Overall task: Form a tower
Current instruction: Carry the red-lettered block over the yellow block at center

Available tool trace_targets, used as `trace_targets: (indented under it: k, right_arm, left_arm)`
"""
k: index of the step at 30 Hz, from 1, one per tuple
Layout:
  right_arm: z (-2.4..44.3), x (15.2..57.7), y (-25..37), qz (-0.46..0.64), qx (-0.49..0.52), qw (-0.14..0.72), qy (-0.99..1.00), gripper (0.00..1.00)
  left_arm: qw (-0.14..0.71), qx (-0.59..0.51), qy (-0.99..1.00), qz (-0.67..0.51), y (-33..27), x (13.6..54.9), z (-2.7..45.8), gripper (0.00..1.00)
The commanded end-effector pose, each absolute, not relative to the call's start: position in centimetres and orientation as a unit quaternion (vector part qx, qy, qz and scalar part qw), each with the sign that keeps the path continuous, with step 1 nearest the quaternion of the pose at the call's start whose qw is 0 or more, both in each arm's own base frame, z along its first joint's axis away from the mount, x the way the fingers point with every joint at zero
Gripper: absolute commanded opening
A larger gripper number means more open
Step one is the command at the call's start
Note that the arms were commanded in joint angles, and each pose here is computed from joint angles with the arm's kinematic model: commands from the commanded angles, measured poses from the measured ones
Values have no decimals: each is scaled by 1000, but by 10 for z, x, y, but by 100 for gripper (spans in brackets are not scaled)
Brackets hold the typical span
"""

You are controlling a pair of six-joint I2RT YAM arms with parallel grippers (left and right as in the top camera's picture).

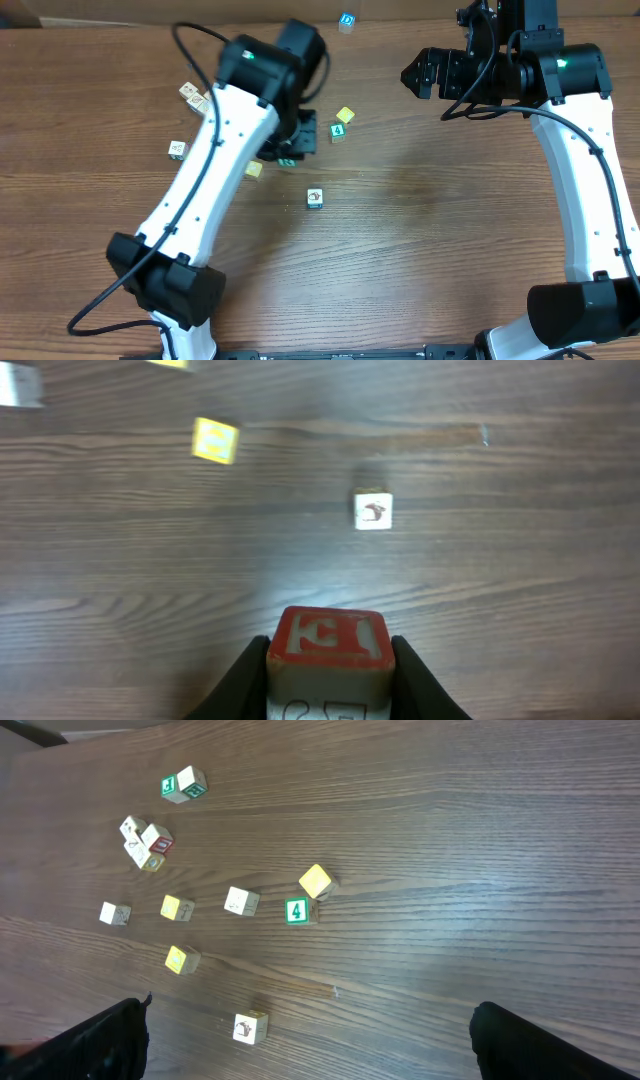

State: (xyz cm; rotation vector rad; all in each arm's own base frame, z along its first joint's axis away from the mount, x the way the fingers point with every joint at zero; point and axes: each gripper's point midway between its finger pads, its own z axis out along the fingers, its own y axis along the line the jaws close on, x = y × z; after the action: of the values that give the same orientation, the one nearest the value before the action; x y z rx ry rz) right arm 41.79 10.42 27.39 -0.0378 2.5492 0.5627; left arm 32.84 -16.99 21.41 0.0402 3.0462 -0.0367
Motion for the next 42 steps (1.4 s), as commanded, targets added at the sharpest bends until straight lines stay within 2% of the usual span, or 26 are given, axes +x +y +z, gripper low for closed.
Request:
trace_targets:
  k: [1,10,23,29,42]
  right_arm:
    - [282,417,106,207,-18,274,939,100]
    - [282,417,106,207,-18,274,939,100]
    - [282,417,106,207,-18,274,939,100]
    - [282,417,106,207,-18,274,939,100]
    - [282,417,106,207,-18,274,939,100]
  left_arm:
    - [42,5,999,-18,-183,317,209,12]
    - [32,10,999,-15,-210,308,168,13]
    - [18,-5,1000,-6,-212,303,114,13]
    - [39,-5,999,-9,-214,311,85,16]
    - [62,-33,997,11,-205,318,64,16]
